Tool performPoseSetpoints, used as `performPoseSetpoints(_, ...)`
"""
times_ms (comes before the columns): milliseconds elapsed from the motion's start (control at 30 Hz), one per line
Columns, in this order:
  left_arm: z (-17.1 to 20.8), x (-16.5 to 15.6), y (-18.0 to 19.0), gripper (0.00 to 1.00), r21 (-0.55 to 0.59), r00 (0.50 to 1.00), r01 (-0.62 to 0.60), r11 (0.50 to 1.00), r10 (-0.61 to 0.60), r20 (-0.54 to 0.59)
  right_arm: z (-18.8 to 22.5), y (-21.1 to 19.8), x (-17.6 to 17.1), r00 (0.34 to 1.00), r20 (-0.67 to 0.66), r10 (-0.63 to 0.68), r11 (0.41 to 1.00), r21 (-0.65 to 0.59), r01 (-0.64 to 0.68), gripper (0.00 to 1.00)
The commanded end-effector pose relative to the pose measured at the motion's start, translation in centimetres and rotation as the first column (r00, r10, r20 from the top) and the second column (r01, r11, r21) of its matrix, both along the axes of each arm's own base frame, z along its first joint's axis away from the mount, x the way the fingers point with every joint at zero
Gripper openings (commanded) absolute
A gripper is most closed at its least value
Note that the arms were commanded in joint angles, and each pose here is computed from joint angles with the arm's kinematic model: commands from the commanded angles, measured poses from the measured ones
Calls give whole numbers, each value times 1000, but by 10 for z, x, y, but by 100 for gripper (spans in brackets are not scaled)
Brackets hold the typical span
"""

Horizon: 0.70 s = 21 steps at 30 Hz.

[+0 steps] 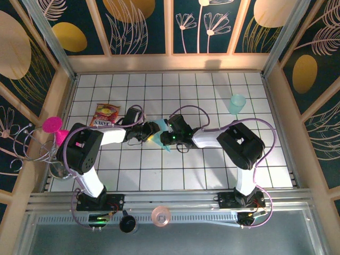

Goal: Fold a paper plane with a square sheet of paper (pick it up from the middle)
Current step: Fourth fold the wing at the center of the table.

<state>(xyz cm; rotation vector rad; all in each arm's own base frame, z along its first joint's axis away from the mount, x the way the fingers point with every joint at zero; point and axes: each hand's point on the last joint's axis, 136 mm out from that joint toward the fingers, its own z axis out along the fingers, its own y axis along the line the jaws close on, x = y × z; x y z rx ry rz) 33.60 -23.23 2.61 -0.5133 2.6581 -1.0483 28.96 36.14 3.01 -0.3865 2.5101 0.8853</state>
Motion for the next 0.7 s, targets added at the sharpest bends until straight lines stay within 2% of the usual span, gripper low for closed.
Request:
performPoseSetpoints(0, -15, -8, 16, 50, 88, 999, -32, 996, 35, -31, 0, 1, -3, 1000, -10, 19, 999, 43, -18, 5)
performPoseSetpoints(267, 49, 11, 2, 52, -42, 987, -28, 999, 34, 158, 9, -5, -10, 997, -65, 49, 982, 185, -37, 3)
performPoseSetpoints(400, 51, 11, -2, 50, -68, 985, -12, 998, 24, 173, 12, -7, -12, 993, -96, 64, 968, 248, -38, 3)
performPoseSetpoints(667, 45, 3, -18, 37, -170, 988, 52, 984, -27, 150, 18, -15, -14, 987, -143, 76, 932, 363, -19, 2)
